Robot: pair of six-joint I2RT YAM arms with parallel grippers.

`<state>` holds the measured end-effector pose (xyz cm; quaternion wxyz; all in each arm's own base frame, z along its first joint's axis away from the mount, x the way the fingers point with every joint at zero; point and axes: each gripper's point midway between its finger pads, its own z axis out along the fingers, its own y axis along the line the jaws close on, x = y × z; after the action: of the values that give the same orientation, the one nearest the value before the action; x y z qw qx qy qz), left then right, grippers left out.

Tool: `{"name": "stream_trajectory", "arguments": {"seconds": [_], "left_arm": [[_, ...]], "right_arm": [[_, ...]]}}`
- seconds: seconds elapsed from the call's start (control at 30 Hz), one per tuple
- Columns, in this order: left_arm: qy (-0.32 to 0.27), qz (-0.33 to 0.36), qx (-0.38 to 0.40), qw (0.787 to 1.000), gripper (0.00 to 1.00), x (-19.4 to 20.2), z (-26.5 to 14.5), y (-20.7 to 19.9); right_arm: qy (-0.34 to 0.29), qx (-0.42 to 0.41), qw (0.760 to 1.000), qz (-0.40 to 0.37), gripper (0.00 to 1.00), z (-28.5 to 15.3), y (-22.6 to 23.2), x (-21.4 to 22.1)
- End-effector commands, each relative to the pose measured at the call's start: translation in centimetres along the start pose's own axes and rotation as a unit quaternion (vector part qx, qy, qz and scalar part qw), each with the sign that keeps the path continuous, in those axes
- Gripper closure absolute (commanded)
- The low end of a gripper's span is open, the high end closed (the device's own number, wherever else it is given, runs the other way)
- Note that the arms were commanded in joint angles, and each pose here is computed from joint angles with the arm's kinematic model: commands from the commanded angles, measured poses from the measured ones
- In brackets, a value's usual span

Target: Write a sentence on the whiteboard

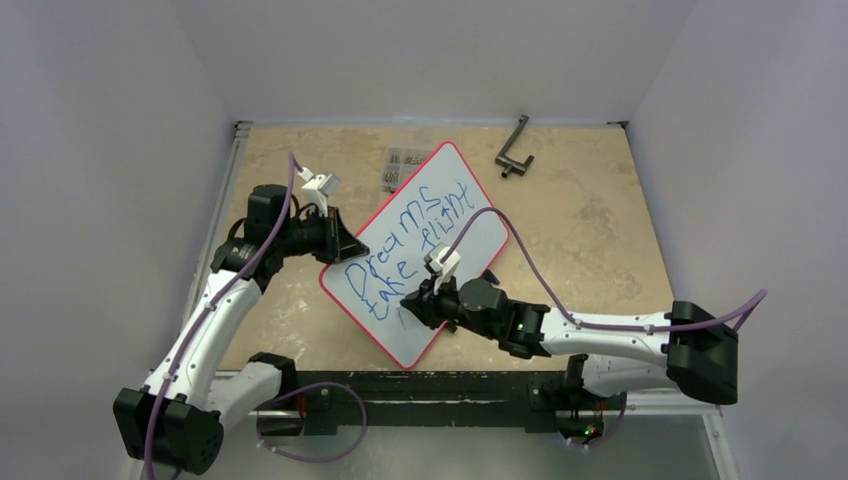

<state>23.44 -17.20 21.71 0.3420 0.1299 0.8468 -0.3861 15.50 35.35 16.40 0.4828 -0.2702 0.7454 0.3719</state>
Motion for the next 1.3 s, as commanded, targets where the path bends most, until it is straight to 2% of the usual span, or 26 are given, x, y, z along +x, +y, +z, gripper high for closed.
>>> {"name": "stream_trajectory", "arguments": {"seconds": [0.0, 0.7, 1.27], "left_arm": [[-0.011, 0.06, -0.061, 0.996, 1.0, -0.5, -0.2, 2.5], [-0.008, 0.057, -0.063, 0.996, 1.0, -0.3, 0.0, 2.7], [-0.008, 0.056, -0.062, 0.996, 1.0, -0.3, 0.0, 2.7]], "right_arm": [[-0.025, 0.03, 0.999, 0.002, 1.0, 0.6, -0.9, -1.1], [0.013, 0.139, 0.99, 0.001, 1.0, 0.0, -5.2, 1.7], [0.065, 0.134, 0.989, 0.009, 1.0, -1.3, -6.2, 6.5]]}}
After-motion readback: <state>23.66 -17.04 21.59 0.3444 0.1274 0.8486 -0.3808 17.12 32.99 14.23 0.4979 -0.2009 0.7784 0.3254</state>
